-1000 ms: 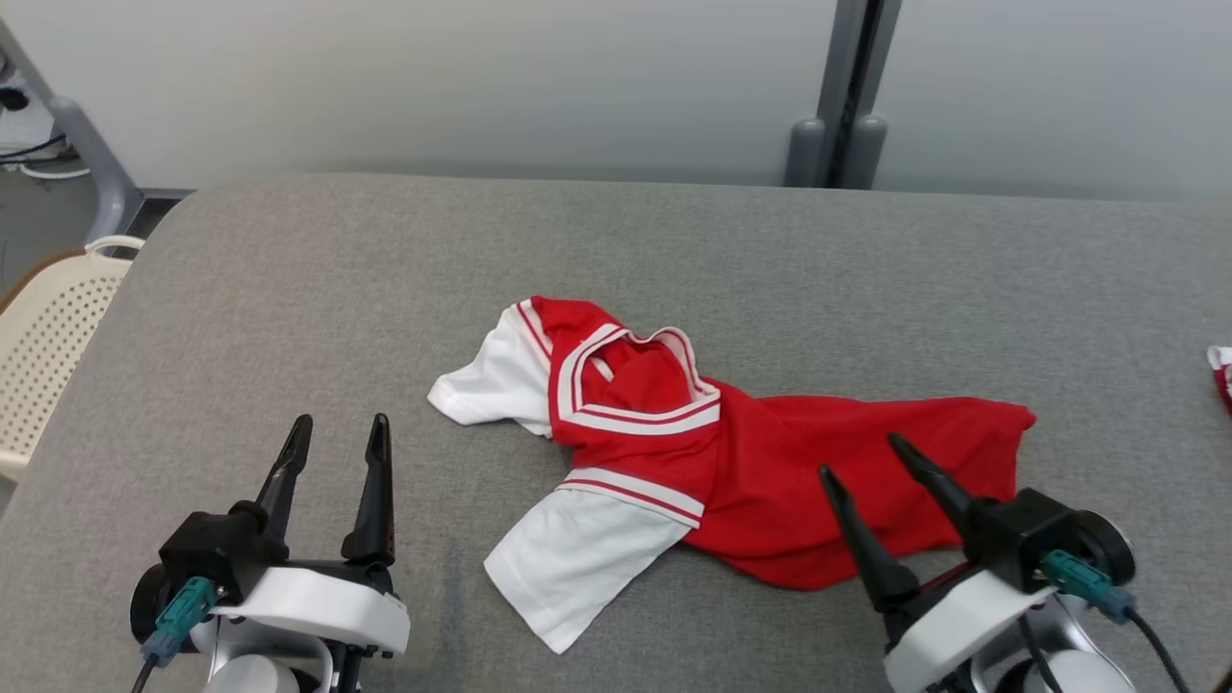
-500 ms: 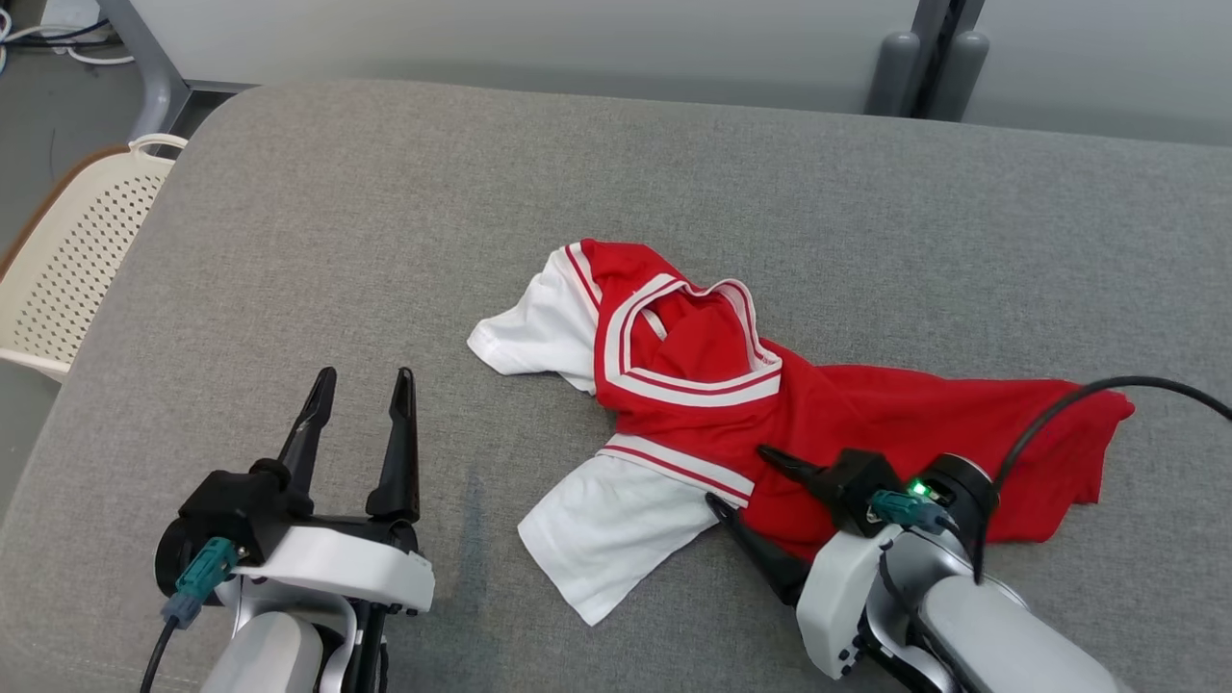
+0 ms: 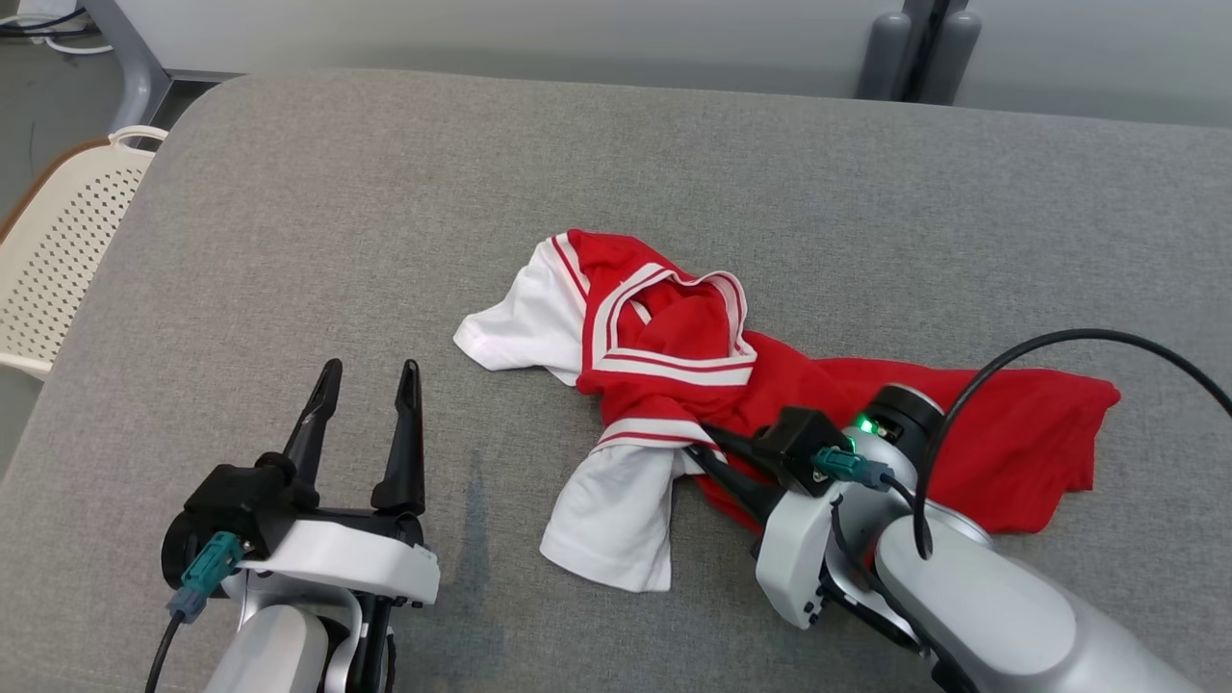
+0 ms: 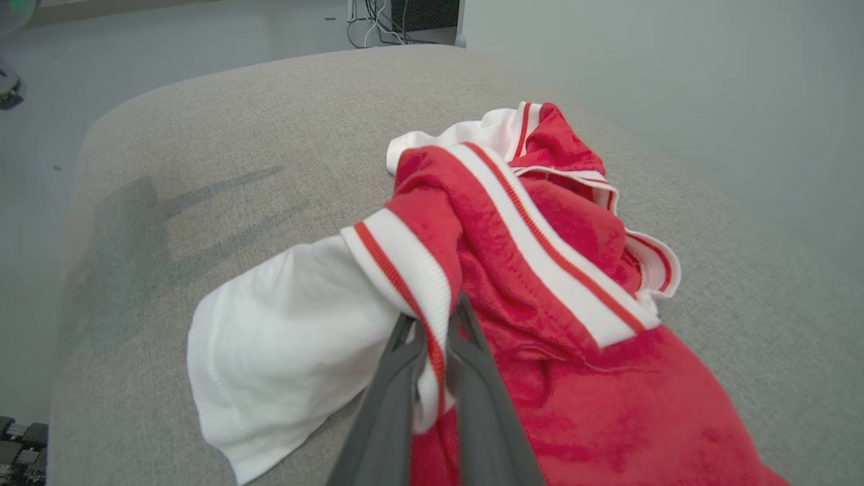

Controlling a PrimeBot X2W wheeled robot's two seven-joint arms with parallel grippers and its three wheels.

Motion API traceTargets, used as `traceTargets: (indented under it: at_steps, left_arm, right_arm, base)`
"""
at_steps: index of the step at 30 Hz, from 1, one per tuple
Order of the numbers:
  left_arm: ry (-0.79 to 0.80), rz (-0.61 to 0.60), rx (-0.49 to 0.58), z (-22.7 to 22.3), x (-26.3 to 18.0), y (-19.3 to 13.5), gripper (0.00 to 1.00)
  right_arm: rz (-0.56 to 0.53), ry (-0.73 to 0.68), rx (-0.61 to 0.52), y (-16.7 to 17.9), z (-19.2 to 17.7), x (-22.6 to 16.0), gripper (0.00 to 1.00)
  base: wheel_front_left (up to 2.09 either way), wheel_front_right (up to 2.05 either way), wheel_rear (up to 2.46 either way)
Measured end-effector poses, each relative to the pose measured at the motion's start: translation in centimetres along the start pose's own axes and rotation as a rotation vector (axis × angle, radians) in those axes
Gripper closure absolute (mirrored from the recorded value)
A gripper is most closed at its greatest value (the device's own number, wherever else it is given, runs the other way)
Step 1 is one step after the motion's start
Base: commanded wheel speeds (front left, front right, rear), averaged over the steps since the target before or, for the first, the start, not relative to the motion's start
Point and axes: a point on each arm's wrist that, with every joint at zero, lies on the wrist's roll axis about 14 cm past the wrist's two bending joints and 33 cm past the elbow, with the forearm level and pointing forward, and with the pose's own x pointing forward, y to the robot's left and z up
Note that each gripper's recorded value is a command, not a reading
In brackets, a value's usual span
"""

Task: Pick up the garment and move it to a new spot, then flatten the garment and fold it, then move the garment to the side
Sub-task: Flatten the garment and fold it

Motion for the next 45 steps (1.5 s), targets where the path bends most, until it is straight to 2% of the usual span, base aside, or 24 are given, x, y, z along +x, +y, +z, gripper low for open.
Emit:
traceTargets:
  at_steps: [6, 15, 16, 23, 26, 29, 34, 40, 45]
  left_arm:
    - [-0.012, -0.003, -0.003, 0.3, 0.2, -0.2, 0.0]
    - [-0.007, -0.044, -0.014, 0.0, 0.7, -1.7, 0.0]
    - [-0.007, -0.044, -0.014, 0.0, 0.7, -1.7, 0.0]
    - [0.001, -0.083, -0.014, -0.5, 1.1, -3.0, 0.0]
    - [0.004, -0.097, -0.015, -0.6, 1.3, -3.5, 0.0]
    - [0.008, -0.104, -0.018, -0.8, 1.5, -3.8, 0.0]
    - [0.021, -0.132, -0.015, -1.4, 2.0, -4.8, 0.0]
    - [0.04, -0.176, -0.005, -2.3, 2.6, -6.0, 0.0]
    - [0.044, -0.205, 0.0, -2.5, 3.1, -6.9, 0.0]
  right_arm:
    - [0.0, -0.137, -0.053, -0.5, 5.0, 0.2, 1.0]
    - [-0.051, -0.438, -0.138, -1.9, 16.9, -0.4, 1.0]
    - [-0.051, -0.438, -0.138, -1.9, 16.9, -0.4, 1.0]
    - [-0.09, -0.586, -0.182, -3.1, 23.1, -1.7, 1.0]
    - [-0.123, -0.619, -0.17, -4.5, 24.3, -2.2, 1.0]
    - [-0.171, -0.609, -0.123, -6.2, 23.2, -2.5, 1.0]
    - [-0.313, -0.5, -0.007, -10.6, 16.9, -3.8, 1.0]
    - [-0.524, -0.37, 0.131, -15.6, 8.0, -8.3, 1.0]
    - [-0.707, -0.269, 0.248, -18.3, 0.8, -13.6, 1.0]
  base:
    - [0.0, 0.0, 0.0]
    - [0.0, 0.0, 0.0]
    - [0.0, 0.0, 0.0]
    - [0.0, 0.0, 0.0]
    - [0.0, 0.0, 0.0]
    - [0.0, 0.0, 0.0]
    - [0.0, 0.0, 0.0]
    - [0.0, 0.0, 0.0]
    - [0.0, 0.0, 0.0]
